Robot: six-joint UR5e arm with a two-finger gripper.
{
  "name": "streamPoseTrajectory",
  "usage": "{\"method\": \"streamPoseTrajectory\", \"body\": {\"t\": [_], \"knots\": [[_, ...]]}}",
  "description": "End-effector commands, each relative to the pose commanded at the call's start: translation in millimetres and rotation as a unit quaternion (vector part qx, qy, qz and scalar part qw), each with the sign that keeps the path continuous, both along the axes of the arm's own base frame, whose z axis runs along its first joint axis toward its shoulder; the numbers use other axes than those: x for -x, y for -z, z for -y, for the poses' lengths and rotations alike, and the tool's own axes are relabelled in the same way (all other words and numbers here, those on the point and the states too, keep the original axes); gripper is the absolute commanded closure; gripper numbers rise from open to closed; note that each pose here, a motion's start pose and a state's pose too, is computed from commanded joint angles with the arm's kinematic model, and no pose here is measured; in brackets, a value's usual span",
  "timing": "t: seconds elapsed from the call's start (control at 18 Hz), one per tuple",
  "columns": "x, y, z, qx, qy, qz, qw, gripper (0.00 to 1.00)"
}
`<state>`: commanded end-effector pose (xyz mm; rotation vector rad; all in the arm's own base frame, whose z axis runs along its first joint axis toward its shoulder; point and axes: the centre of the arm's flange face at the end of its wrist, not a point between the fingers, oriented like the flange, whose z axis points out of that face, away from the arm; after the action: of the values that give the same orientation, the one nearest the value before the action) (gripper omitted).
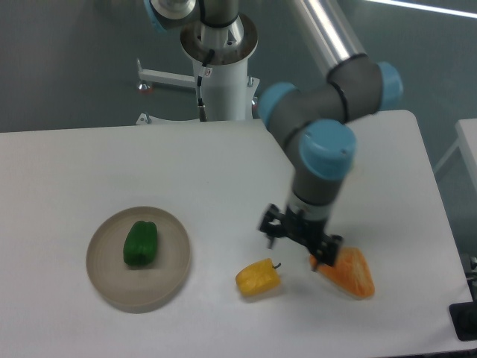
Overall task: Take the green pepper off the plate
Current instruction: 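Move the open gripper from the orange object over the green pepper, then lower the open gripper around the green pepper and close it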
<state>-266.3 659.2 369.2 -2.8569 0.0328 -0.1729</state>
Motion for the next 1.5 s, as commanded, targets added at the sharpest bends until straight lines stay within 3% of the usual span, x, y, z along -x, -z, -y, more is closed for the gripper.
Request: {"method": "streamPoseTrajectory", "body": {"t": [0.22, 0.72, 1.5], "knots": [[-51.8, 11.4, 3.6, -0.020, -0.060, 0.030, 0.9975, 0.00], [-148.7, 53.1, 6.8, -0.025, -0.036, 0.035, 0.9984, 0.00], [-188.5, 98.6, -6.8, 0.010, -0.005, 0.039, 0.9992, 0.00]]}}
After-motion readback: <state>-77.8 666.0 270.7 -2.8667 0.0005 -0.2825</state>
